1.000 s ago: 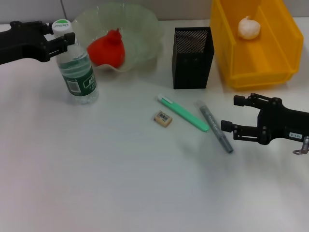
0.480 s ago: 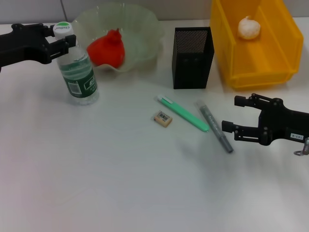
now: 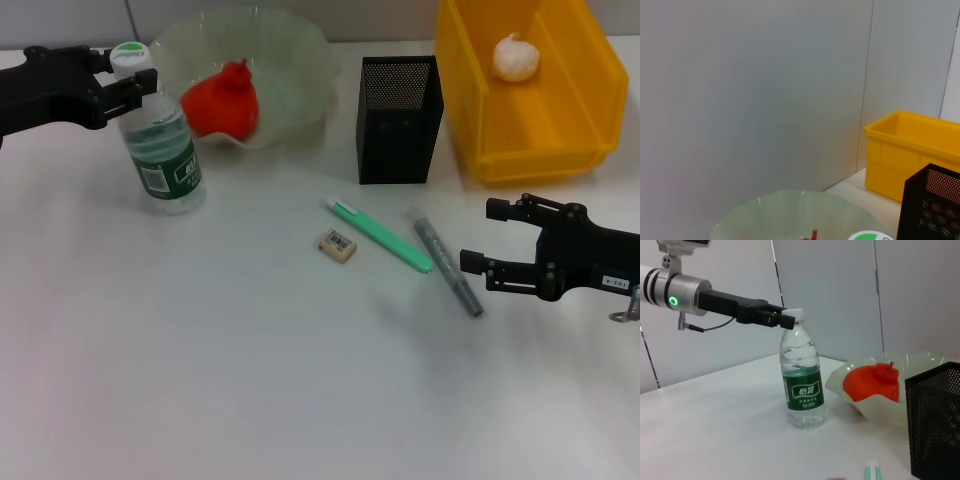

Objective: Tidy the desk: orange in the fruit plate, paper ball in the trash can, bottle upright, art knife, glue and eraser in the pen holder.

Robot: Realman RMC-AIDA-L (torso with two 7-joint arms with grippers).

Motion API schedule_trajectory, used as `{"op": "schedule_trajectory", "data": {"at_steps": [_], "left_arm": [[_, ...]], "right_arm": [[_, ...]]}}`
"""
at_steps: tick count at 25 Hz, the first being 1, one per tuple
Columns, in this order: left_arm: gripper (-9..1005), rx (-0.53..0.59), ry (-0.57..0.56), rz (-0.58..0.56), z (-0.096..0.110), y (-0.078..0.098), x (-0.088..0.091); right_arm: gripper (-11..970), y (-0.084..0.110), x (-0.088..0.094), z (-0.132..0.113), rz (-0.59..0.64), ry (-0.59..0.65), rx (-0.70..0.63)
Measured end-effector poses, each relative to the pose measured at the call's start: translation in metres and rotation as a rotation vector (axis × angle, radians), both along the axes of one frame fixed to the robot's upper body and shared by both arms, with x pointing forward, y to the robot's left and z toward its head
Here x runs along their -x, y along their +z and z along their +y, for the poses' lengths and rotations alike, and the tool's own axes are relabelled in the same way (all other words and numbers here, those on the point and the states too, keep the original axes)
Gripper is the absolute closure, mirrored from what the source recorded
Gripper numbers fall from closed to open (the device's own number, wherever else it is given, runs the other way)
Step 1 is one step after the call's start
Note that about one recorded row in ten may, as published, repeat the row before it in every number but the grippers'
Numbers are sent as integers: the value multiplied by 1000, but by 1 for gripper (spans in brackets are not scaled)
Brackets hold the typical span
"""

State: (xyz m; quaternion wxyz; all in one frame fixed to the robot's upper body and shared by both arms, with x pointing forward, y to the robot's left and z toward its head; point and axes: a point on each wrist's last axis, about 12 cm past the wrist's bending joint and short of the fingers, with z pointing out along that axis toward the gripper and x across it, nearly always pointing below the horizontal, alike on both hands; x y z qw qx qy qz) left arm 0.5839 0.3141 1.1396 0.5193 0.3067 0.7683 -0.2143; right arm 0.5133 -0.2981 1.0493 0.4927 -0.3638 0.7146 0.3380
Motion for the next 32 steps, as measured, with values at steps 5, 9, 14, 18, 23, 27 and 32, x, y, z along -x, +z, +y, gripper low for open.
{"op": "schedule_trajectory", "data": {"at_steps": [5, 9, 14, 18, 23, 27, 32], "left_arm": [[417, -1, 2, 1, 0, -1, 0], [412, -1, 3, 1, 0, -1, 0], [396, -1, 5, -4, 1, 0, 1], [349, 73, 0, -49, 2, 13, 3], [209, 230, -30, -131, 12, 40, 15], [181, 374, -235, -145, 14, 57, 39], [181, 425, -409, -82, 5, 46, 57]], "right_arm": [[124, 0, 0, 0, 1, -1, -1], [124, 0, 0, 0, 2, -1, -1], [124, 0, 0, 0, 3, -2, -1], [124, 0, 0, 0, 3, -2, -2], [124, 1, -1, 0, 3, -2, -3], [124, 2, -3, 1, 6, 1, -7], [124, 3, -5, 2, 8, 2, -10]]}}
